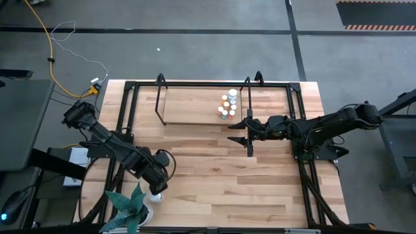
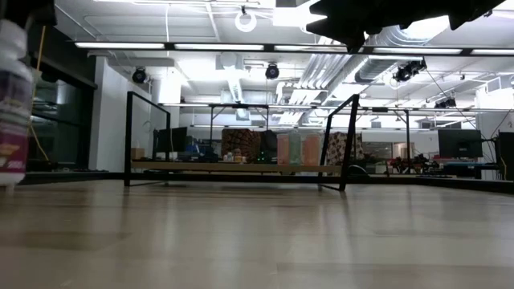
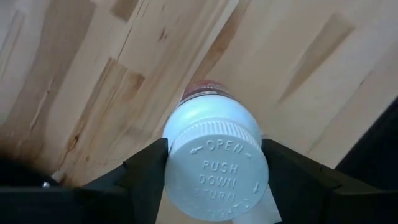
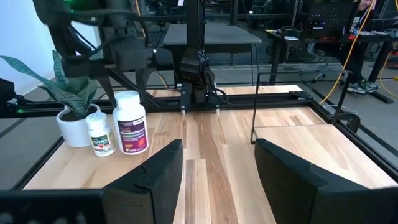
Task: Pick and place medicine bottles onto shelf by color
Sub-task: Put the white and purple pill bottle on the shelf
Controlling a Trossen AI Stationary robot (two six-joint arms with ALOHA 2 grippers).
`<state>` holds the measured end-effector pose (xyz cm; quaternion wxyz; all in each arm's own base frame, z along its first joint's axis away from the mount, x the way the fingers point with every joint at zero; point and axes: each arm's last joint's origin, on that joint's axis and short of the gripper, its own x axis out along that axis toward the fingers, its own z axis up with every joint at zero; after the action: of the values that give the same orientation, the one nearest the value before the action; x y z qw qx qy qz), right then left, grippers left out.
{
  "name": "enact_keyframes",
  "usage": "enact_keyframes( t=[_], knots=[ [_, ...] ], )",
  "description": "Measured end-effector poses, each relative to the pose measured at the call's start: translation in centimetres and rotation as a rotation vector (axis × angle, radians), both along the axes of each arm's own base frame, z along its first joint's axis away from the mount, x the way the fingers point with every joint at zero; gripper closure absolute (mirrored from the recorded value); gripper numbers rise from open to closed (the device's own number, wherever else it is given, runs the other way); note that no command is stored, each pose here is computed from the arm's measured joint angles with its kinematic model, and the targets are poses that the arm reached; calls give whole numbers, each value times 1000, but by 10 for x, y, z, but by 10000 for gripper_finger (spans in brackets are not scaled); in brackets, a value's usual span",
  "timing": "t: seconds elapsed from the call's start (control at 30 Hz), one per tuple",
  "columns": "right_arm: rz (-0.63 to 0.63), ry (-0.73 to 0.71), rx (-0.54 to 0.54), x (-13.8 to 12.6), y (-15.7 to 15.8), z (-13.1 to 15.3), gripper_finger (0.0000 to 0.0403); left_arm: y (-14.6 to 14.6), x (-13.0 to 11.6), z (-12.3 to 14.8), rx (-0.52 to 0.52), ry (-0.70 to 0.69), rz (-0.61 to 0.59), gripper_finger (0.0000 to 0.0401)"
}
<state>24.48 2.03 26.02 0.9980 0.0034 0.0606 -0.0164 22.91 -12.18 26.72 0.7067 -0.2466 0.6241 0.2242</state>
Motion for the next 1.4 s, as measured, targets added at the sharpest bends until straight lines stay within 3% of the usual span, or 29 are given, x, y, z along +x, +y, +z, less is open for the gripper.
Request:
enact_keyframes(
  t=[0.33, 0.63, 0.9, 1.1, 1.4],
  knots=[
    [0, -2, -2, 0, 0, 0, 210, 30, 24, 33, 46, -134, -50, 171],
    [1, -8, -2, 0, 0, 1, 210, 100, 46, 74, 134, -258, -58, 171],
    [0, -8, -2, 0, 0, 1, 210, 175, 54, 102, 238, -312, 34, 171],
    [1, -12, -2, 0, 0, 1, 210, 228, 72, 99, 280, -237, 83, 171],
    [0, -12, -2, 0, 0, 1, 210, 286, 81, 80, 285, 39, 103, 171]
  ],
)
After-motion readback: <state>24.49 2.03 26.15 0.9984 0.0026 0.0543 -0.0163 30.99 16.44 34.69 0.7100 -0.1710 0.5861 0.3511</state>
